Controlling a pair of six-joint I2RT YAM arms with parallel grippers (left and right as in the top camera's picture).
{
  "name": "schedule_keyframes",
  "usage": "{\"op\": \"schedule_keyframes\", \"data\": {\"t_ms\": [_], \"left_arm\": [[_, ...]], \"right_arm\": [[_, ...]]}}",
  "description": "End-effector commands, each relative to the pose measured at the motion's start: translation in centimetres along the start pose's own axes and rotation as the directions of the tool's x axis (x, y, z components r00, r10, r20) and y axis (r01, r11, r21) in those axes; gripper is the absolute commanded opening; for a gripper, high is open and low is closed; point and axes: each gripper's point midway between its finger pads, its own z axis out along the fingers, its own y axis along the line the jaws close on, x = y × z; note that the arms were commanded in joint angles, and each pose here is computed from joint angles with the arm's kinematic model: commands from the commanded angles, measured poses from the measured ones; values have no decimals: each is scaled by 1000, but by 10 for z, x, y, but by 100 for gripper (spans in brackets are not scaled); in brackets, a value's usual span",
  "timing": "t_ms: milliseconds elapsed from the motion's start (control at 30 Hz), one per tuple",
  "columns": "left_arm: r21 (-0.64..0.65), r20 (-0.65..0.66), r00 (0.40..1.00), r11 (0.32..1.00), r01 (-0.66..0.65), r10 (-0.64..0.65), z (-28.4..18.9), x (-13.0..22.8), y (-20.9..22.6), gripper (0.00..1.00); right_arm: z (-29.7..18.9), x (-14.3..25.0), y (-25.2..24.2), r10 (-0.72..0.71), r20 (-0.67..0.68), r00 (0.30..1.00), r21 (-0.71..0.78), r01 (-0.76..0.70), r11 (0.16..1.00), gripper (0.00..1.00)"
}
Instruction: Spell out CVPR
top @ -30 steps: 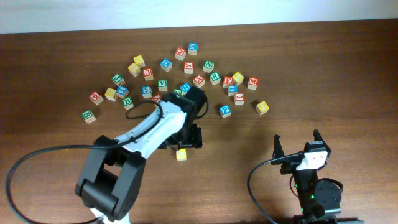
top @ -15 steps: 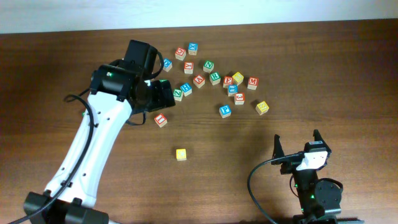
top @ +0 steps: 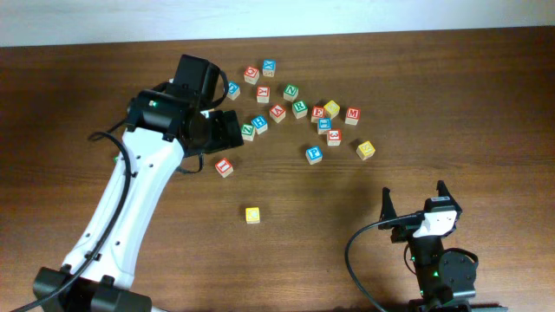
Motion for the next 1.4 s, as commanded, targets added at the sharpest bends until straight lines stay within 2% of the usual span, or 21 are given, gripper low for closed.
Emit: {"op": "schedule_keyframes", "data": {"t_ms": [0,200,267,433,567,700,767,833,967,1067,1100,1133,1167,1267,1300,1367], "left_arm": [[-51,83,997,999,2,2,-1,-19,7,99],[-14,144,989,999,40,-38,-1,-34,0,99],[-8,161,981,994,113,-110,-1,-43,10,99],[-8,170,975,989,148,-144,-1,-50,20,99],[-8,188,947,964,267,-261,0,-67,58,99],[-51,166,934,943,328,-315,3,-65,88,99],[-51,173,933,943,330,-317,6,-69,88,99],[-9,212,923,944,329,-320,16,-88,81,99],[16,157,936,948,317,-316,47,-91,71,99],[24,125,958,966,258,-259,65,-92,64,99],[93,58,977,976,197,-203,76,-84,47,99],[237,-19,999,970,53,-50,87,-70,12,99],[253,-39,999,968,7,3,94,-63,1,99],[263,-105,987,960,-93,124,104,-31,-35,100],[269,-89,969,942,-201,232,103,-19,-55,100],[137,-50,957,951,-277,286,106,-17,-57,100]], "right_arm": [[0,3,-3,-6,-6,1000,14,6,1000,98],[0,3,-3,-6,-5,1000,14,6,1000,98],[0,3,-3,-6,-6,1000,14,6,1000,98],[0,3,-3,-6,-5,1000,14,6,1000,98],[0,3,-3,-6,-5,1000,14,6,1000,98],[0,3,-3,-6,-6,1000,14,6,1000,98],[0,3,-3,-6,-6,1000,14,6,1000,98],[0,3,-3,-6,-6,1000,14,6,1000,98],[0,3,-3,-6,-6,1000,14,6,1000,98],[0,3,-3,-6,-6,1000,14,6,1000,98],[0,3,-3,-6,-5,1000,14,6,1000,98],[0,3,-3,-6,-6,1000,14,6,1000,98],[0,3,-3,-6,-6,1000,14,6,1000,98],[0,3,-3,-6,-6,1000,14,6,1000,98],[0,3,-3,-6,-5,1000,14,6,1000,98],[0,3,-3,-6,-6,1000,14,6,1000,98]]}}
